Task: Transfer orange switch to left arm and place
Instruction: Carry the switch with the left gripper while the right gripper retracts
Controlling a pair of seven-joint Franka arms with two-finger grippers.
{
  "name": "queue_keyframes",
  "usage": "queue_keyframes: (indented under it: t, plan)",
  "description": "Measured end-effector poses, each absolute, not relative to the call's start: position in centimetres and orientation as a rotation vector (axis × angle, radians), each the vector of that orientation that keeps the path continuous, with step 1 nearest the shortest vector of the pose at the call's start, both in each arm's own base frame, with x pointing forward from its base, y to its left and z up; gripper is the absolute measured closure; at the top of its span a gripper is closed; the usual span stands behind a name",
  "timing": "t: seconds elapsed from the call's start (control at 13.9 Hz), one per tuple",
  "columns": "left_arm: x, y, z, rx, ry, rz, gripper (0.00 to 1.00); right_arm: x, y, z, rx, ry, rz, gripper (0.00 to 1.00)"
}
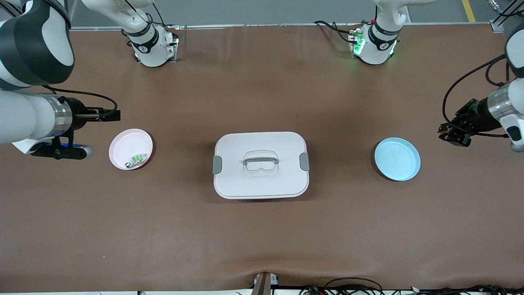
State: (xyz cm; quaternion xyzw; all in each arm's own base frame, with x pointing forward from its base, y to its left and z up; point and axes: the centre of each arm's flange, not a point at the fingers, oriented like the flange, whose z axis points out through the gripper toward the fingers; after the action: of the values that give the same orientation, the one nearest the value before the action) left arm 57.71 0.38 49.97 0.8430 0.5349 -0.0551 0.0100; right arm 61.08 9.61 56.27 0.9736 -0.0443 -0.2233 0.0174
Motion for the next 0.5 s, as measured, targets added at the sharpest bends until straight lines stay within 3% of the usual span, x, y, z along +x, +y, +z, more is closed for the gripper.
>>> queue_keyframes:
  t: [0.22,0.5]
  plan:
    - [57.2,-0.2,46.3,2.542,1.812,-0.156,0.66,59.1,9.4,56.0,3.074,-0.136,-0.545,0.0]
    - [55.8,-0.7,41.0,2.508,1.876,-0.131,0.66,56.6,7.8,56.5,3.092,-0.123,-0.5,0.0]
